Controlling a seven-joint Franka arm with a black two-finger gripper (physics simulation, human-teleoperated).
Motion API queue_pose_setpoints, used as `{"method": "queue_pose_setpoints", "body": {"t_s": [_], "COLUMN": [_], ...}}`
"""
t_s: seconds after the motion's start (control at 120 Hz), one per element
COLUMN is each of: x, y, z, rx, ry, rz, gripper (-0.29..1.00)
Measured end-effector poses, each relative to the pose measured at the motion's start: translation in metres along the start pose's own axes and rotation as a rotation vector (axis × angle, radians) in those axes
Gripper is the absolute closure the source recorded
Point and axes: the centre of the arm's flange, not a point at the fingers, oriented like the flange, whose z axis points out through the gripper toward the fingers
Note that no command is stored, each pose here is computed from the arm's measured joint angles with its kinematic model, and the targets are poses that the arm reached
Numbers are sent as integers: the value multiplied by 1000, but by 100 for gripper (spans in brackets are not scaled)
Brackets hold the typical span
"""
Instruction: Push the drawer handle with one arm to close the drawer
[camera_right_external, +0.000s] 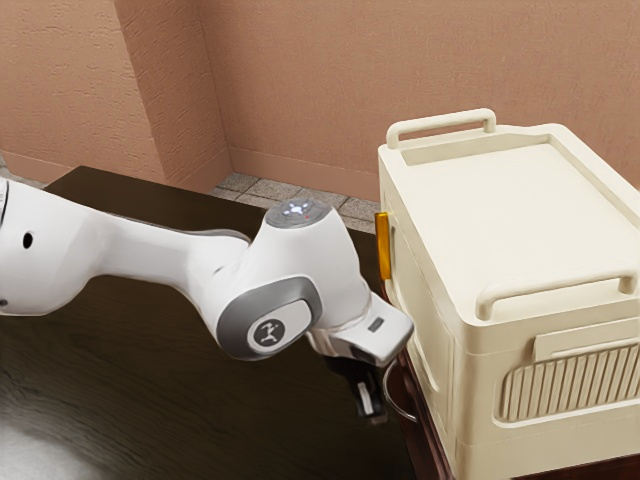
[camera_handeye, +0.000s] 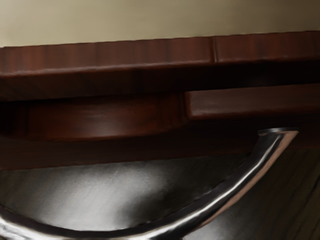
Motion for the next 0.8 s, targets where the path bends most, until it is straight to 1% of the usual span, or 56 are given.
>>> {"method": "queue_pose_setpoints", "body": {"t_s": [0.433, 0.483, 0.558, 0.6, 0.633, 0.65, 0.7, 0.733, 0.775, 0.8], "x": [3, -4, -32, -56, -77, -86, -114, -129, -138, -138], "y": [-9, -7, 3, -2, -13, -19, -38, -50, -62, -66], "z": [-4, -2, -16, -35, -62, -80, -127, -168, -218, -252], "rx": [43, 41, 35, 36, 47, 59, 105, 158, 208, 227], "ry": [32, 24, 27, 45, 80, 102, 143, 169, 184, 191], "rz": [-18, -21, -31, -62, -102, -121, -182, -227, -277, -303], "gripper": [79, 79, 79, 79, 79, 76, 65, 57, 48, 43]}}
